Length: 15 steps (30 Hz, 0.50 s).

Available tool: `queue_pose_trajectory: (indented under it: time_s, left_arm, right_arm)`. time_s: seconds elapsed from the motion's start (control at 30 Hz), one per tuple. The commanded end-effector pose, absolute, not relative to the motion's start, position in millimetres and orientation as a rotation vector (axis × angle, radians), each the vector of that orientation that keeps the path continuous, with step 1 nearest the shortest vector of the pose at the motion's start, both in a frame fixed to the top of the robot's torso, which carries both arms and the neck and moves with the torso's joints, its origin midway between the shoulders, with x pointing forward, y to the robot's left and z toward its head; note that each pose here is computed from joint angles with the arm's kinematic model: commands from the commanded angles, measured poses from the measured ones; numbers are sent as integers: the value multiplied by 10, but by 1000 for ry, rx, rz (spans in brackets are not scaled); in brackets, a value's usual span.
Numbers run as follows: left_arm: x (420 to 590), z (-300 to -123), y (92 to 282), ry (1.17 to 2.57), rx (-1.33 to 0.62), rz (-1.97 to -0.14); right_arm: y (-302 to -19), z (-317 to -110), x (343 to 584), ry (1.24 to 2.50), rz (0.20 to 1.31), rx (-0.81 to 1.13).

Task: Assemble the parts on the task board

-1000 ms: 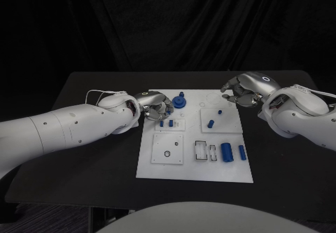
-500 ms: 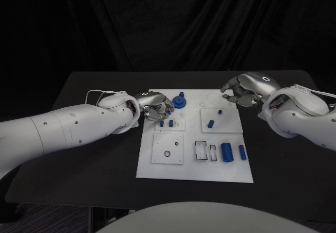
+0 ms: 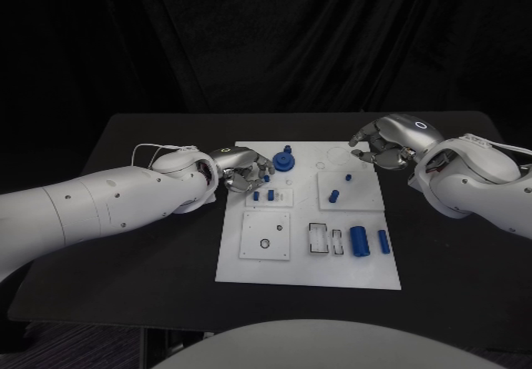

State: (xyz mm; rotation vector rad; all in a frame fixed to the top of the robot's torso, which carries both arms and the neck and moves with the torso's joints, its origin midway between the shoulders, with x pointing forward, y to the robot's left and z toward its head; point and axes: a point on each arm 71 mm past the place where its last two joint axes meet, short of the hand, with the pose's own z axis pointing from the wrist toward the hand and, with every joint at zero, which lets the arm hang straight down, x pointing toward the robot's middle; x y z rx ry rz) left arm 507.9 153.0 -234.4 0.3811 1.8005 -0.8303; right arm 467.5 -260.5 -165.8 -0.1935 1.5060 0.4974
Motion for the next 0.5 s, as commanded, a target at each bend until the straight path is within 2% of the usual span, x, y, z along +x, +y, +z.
queue_pose_trajectory:
  time_s: [0.03, 0.3, 0.5]
  left_arm:
    - [5078, -2324, 1538, 1766, 375, -839]
    - [5098, -2246, 1692, 1646, 353, -837]
    - [5062, -2119, 1996, 1473, 318, -828]
  right_arm:
    - [-2611, -1674, 4671, 1515, 486, -192]
    - [-2621, -1677, 4663, 1514, 487, -191]
    - [-2633, -1638, 4641, 1464, 508, -188]
